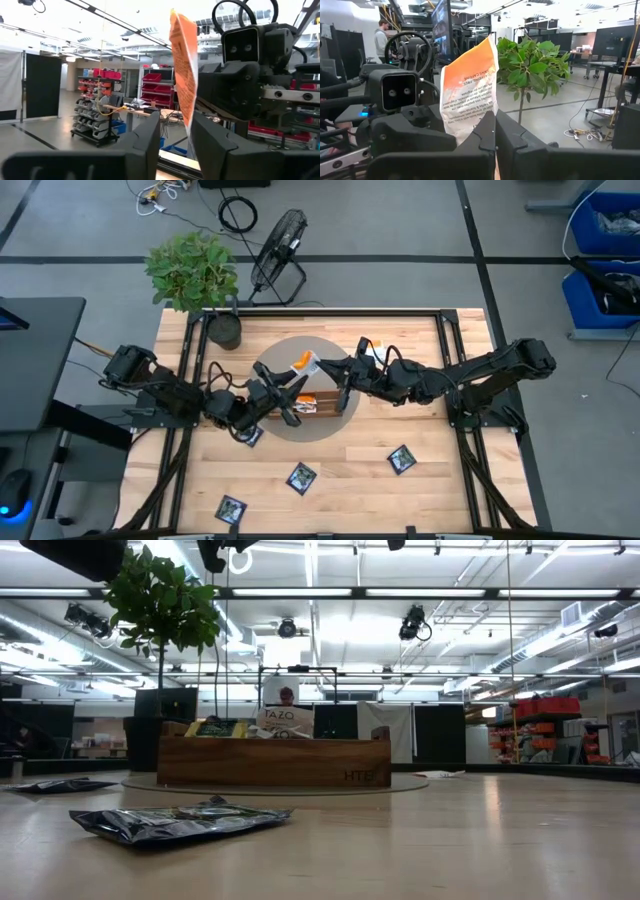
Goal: Pick & Place Tea
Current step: Put the bottom orange tea bag into the wooden organizer
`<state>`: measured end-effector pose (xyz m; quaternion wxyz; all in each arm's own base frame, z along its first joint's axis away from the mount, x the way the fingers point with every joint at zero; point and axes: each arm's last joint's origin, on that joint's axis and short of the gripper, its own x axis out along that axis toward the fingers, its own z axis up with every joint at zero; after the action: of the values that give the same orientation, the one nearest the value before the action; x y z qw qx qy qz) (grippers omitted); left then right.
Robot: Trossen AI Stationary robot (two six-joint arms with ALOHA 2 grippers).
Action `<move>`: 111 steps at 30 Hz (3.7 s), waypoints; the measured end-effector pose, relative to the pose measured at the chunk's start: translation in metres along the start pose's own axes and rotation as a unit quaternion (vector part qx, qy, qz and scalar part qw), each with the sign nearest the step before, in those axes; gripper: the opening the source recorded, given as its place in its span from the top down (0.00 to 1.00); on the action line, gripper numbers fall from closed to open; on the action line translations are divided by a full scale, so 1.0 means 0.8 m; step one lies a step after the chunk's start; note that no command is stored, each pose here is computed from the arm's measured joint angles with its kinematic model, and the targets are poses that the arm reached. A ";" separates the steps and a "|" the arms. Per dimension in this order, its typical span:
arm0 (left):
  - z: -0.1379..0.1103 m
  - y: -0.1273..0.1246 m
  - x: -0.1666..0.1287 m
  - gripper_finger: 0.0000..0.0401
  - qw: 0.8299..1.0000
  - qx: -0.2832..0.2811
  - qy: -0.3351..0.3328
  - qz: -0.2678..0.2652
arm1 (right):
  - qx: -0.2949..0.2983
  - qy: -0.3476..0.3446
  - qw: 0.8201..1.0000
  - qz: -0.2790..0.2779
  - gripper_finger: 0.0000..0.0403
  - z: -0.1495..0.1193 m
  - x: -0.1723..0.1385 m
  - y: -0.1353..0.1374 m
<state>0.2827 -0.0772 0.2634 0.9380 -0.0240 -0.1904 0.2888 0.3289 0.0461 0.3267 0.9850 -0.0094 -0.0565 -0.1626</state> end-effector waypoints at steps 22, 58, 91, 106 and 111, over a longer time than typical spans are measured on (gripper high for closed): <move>0.002 -0.010 -0.015 1.00 0.996 0.088 0.021 0.016 | -0.016 0.020 0.999 0.019 0.86 -0.005 0.000 0.000; 0.076 0.037 -0.041 1.00 0.919 0.185 0.339 -0.078 | -0.174 0.134 0.973 0.064 0.64 0.019 -0.007 0.011; 0.066 0.006 0.033 1.00 0.734 0.371 0.544 -0.165 | -0.242 0.298 0.910 0.160 0.29 -0.015 0.088 0.037; 0.066 0.004 0.032 1.00 0.736 0.371 0.541 -0.167 | -0.184 0.307 0.915 0.188 0.45 -0.020 0.100 0.018; 0.067 0.004 0.033 1.00 0.737 0.370 0.541 -0.167 | -0.175 0.308 0.916 0.189 0.49 -0.020 0.102 0.013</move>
<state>0.2808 -0.0635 0.3212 0.8511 0.2047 0.4699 0.1138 0.4110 0.0293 0.3205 0.9486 -0.1414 0.2819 0.0248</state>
